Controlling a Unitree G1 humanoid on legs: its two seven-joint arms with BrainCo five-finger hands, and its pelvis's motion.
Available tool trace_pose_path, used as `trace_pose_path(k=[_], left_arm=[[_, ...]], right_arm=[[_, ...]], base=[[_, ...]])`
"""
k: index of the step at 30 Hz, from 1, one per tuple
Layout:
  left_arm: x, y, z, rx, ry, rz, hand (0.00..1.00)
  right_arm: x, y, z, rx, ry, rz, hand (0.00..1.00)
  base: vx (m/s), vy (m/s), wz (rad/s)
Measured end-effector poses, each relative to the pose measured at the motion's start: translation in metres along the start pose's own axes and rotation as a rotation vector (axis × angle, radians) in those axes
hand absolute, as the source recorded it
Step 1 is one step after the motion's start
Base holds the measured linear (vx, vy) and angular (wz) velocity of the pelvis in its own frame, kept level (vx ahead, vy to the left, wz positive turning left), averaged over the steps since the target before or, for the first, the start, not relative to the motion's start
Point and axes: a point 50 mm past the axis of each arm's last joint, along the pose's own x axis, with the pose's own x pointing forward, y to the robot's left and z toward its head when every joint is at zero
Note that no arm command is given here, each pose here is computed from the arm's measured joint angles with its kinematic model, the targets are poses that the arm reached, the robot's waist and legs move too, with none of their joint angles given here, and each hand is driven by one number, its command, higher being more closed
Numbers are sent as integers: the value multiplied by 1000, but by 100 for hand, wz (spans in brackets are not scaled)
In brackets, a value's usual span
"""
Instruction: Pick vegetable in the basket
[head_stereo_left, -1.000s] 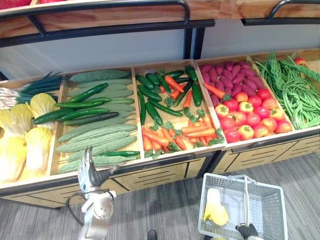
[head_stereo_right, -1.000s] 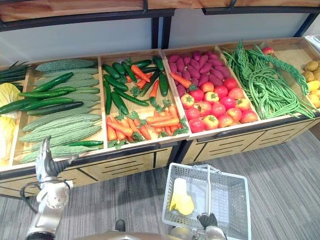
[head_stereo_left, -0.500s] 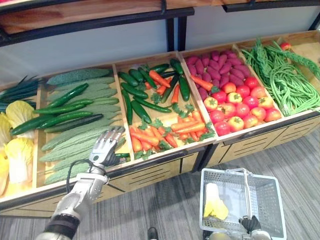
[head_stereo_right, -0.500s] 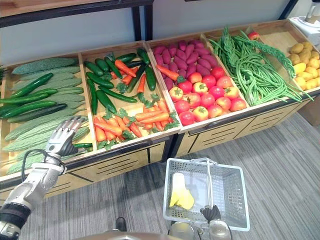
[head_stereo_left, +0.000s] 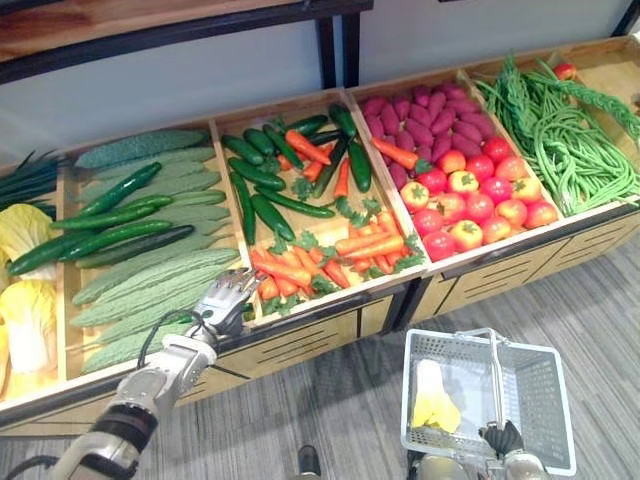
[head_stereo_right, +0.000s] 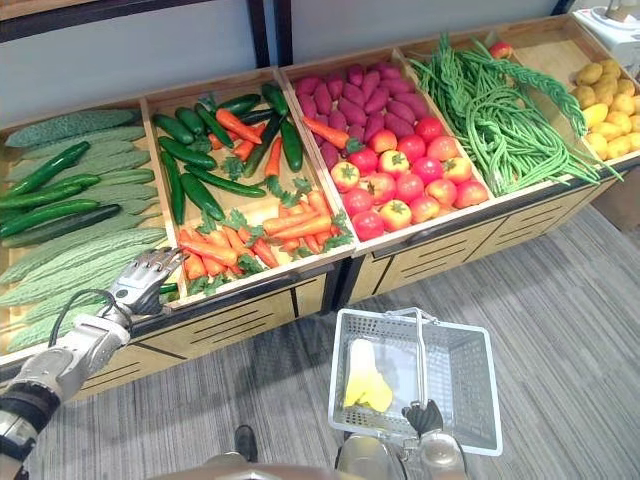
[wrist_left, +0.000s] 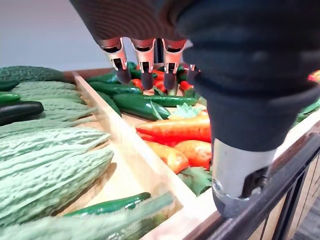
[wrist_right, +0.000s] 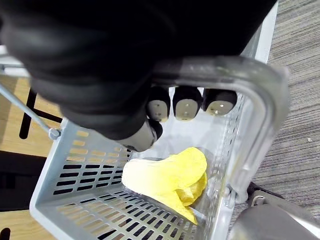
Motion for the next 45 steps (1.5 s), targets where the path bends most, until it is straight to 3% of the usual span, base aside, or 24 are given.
trace_pose_path(k=[21,40,41,45], left_arm=[[28,31,-20,42,117,128,0],[38,28,-11,-23,143,146,0],[37,25,-11,-29,154,137,100],[33,17,-18,-29,196,107,100]], right_arm=[[8,-5,27,1,-85,-28,100],[11,-10,45,2,-142,-44,100],[11,-10,45,2,-143,-44,100],[12,-10,46,1,-149,-46,100]], base=[[32,-7,-6],[9,-9,-14],[35,-10,-15],[39,-14,-12]])
